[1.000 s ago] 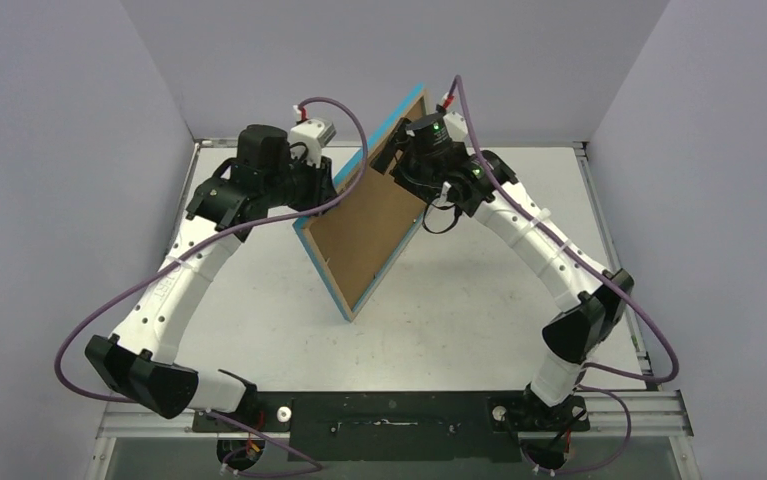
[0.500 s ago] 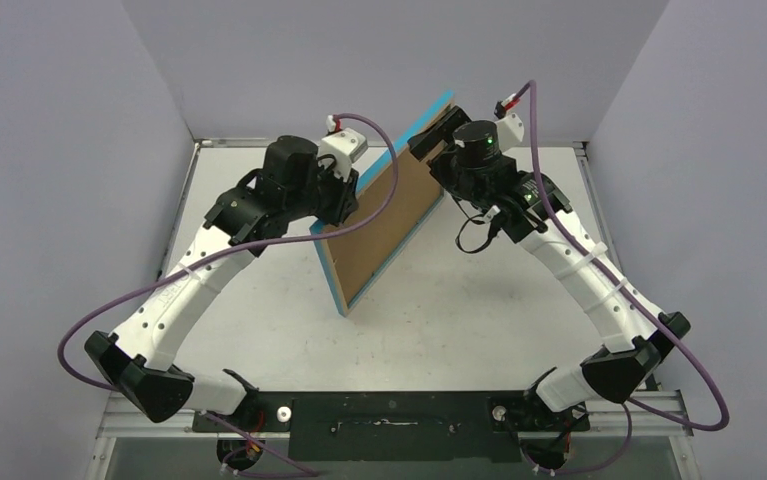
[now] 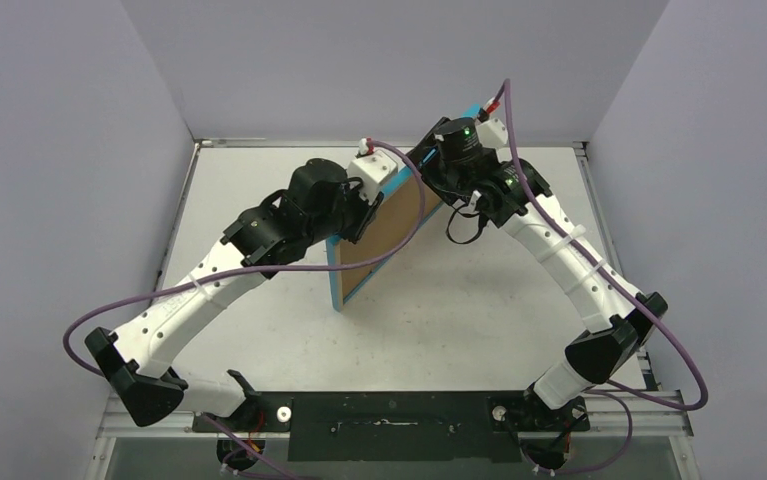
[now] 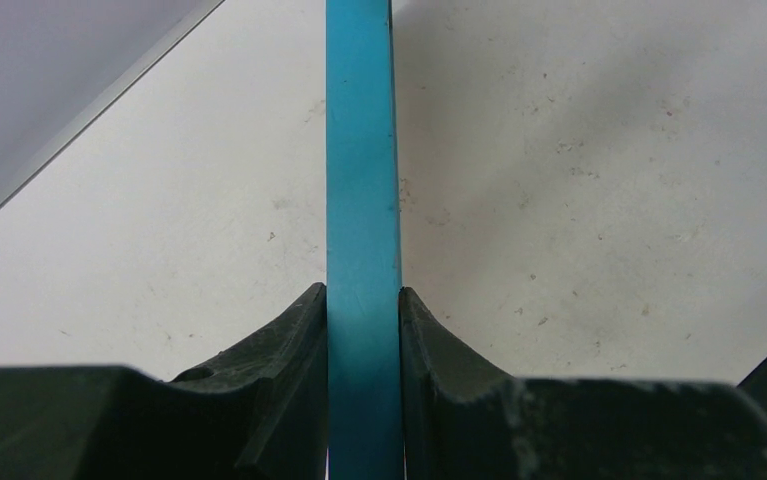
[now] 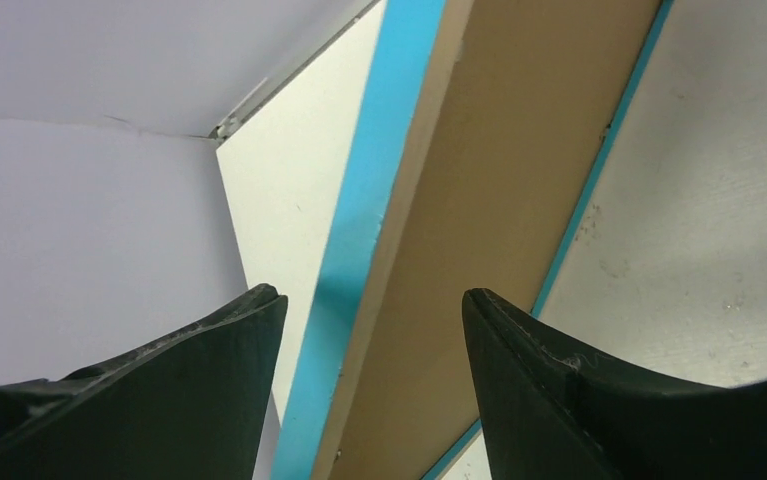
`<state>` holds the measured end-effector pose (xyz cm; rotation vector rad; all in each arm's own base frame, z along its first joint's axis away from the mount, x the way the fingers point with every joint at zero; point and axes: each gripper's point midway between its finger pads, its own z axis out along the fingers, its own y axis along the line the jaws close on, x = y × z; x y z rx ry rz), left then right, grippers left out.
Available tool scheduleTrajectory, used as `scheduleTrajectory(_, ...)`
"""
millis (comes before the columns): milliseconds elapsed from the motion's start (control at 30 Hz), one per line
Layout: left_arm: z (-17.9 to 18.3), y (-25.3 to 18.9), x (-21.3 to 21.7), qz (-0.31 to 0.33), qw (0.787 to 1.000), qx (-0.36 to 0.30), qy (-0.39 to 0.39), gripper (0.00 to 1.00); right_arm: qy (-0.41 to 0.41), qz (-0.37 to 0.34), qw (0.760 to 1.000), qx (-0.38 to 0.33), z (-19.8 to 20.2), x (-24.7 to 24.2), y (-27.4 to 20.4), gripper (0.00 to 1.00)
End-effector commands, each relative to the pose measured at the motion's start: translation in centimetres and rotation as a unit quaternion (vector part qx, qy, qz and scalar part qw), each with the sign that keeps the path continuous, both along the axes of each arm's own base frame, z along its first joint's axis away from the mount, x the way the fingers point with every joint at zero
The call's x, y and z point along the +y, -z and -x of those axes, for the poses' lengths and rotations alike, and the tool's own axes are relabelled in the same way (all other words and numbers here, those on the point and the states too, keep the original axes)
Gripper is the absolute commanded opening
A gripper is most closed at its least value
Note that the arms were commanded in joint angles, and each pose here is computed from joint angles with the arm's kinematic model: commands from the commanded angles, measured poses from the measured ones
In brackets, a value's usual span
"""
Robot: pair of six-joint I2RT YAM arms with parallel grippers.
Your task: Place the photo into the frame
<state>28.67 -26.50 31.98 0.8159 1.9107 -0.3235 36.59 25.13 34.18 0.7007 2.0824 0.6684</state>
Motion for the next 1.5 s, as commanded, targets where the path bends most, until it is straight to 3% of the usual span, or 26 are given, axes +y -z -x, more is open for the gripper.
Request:
scheduleTrajectory(0,-0.3,-0.6,1.1,-0.013,0.999,-0.033,-0.012,0.0,0.023,-0.017,1.0,-0.001,0.6,-1.0,-0.2,0.65)
scheduleTrajectory(433,1.3,0.2,0.1,-0.008,0.999,-0.039,0.034,0.0,0.017,0.009,1.0,0.025,0.9,-1.4,0.6,0.71)
scheduleTrajectory(700,2.4,0.5,-0.5,0.005,0.997,-0.037,0.068,0.0,0.013,0.009,0.998,0.055,1.1,-1.3,1.8,0.63)
scheduleTrajectory(900,3.3,0.7,-1.0,0.018,0.995,-0.037,0.091,0.09,0.013,0.012,0.997,0.07,1.0,-1.4,1.9,0.59)
scheduleTrajectory(1000,3.5,0.9,-0.9,0.021,0.995,-0.036,0.094,0.17,0.01,0.009,0.997,0.07,1.0,-1.4,1.9,0.58)
scheduleTrajectory(1100,4.1,1.2,-1.2,0.027,0.993,-0.03,0.11,0.25,0.013,0.004,0.997,0.07,1.4,-1.7,1.9,0.47)
scheduleTrajectory(1233,4.8,1.3,-1.4,0.035,0.992,-0.018,0.121,0.5,0.012,-0.001,0.997,0.08,2.1,-2.4,2.3,0.28)
scheduleTrajectory(1367,6.4,0.3,-2.2,0.066,0.985,-0.006,0.158,0.71,0.005,-0.005,0.995,0.095,2.5,-3.2,3.2,0.19)
scheduleTrajectory(1467,7.7,-1.2,-3.0,0.107,0.976,-0.002,0.188,0.79,-0.007,-0.014,0.995,0.103,2.5,-3.6,4.1,0.19)
